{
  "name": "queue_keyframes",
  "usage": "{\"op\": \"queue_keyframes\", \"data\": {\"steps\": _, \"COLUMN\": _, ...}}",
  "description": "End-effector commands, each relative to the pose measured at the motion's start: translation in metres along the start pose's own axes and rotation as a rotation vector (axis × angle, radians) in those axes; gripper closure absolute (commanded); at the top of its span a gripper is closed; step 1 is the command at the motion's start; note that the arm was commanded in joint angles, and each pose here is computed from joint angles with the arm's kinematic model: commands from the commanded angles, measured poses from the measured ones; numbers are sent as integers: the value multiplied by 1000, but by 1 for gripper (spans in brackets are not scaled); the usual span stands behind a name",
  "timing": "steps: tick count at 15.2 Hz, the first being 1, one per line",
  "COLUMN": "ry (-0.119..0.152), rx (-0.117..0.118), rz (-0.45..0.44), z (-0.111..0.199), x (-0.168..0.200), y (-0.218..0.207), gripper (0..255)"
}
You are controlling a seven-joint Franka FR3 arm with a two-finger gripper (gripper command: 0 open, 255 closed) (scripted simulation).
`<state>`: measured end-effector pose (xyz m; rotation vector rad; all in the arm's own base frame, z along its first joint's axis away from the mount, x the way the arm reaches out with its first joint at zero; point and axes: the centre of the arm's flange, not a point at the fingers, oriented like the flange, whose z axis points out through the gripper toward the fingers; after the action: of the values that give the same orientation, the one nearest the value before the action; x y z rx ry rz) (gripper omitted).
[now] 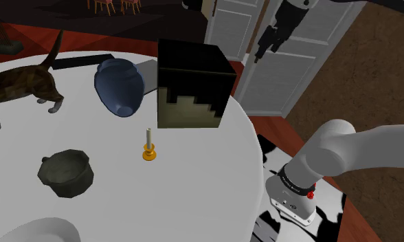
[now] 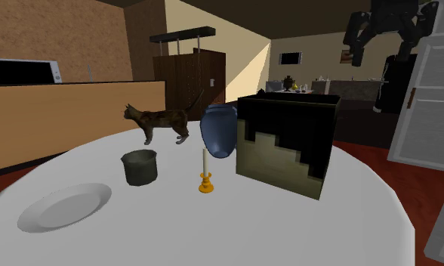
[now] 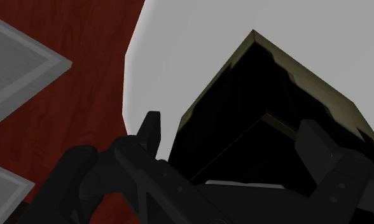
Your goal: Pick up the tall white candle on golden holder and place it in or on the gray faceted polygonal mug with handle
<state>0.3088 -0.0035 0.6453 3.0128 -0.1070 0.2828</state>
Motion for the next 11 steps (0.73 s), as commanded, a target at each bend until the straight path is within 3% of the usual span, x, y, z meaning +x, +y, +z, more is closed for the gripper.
{"op": "queue_keyframes", "data": {"steps": 1, "ry": 0, "rx": 0, "rz": 0, "z": 0, "x": 0, "y": 0, "gripper": 0}}
{"op": "queue_keyframes", "data": {"steps": 11, "ry": 69, "rx": 42, "rz": -38, "z": 76, "x": -3, "y": -101, "gripper": 0}}
